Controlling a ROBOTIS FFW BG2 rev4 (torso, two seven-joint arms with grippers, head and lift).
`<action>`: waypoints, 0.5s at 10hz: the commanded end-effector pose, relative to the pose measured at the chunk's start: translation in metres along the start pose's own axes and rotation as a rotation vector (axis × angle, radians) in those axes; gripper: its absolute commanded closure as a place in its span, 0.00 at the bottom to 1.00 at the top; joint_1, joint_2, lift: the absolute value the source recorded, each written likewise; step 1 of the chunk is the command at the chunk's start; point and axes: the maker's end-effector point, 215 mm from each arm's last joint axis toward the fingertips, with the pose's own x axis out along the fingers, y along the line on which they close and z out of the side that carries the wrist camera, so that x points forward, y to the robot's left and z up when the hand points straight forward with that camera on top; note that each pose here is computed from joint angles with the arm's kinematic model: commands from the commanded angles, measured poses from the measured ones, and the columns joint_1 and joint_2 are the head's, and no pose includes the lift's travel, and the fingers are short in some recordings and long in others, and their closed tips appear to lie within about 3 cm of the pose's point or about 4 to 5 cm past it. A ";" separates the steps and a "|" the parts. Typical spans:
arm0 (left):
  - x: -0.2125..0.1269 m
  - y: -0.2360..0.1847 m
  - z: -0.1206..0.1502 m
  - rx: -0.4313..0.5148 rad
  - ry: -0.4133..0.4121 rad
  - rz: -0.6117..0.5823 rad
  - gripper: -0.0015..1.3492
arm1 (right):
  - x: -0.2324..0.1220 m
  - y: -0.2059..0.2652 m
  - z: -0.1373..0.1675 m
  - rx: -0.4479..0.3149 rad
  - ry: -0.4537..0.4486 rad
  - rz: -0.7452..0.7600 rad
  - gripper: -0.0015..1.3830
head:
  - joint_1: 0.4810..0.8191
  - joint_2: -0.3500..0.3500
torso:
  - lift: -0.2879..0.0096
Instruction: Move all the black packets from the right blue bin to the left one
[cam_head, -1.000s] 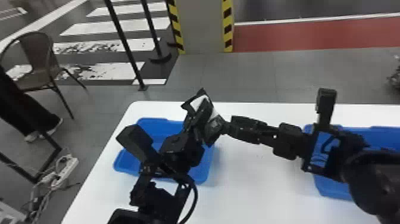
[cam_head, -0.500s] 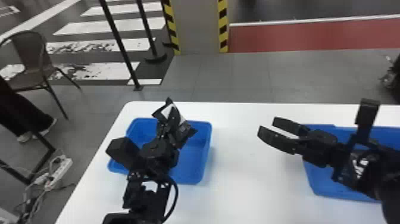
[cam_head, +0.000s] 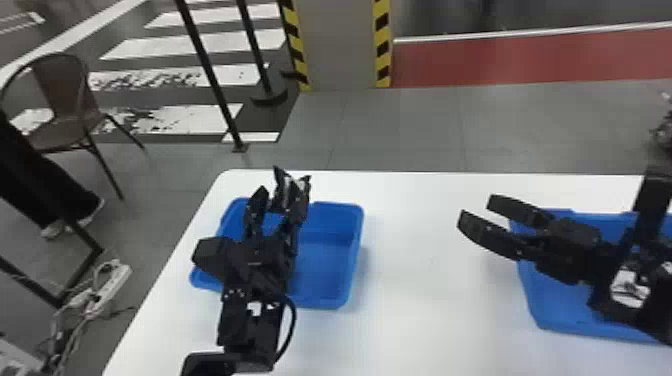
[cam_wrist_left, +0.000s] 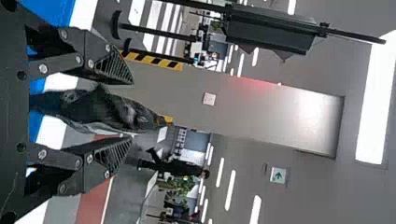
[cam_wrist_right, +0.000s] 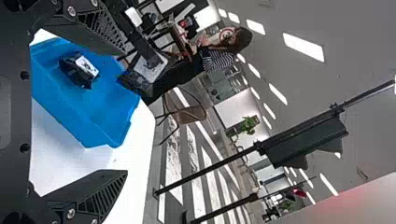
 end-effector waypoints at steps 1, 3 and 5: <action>-0.008 -0.011 0.006 -0.031 -0.033 -0.025 0.09 | -0.024 0.000 0.011 -0.074 0.041 -0.124 0.09 | 0.63 0.80 | 0.60; -0.025 -0.034 0.027 -0.078 -0.081 -0.071 0.09 | -0.057 0.001 0.022 -0.108 0.022 -0.272 0.09 | 0.63 0.74 | 0.60; -0.039 -0.043 0.040 -0.090 -0.084 -0.082 0.09 | -0.074 -0.003 0.022 -0.098 0.009 -0.318 0.09 | 0.63 0.67 | 0.60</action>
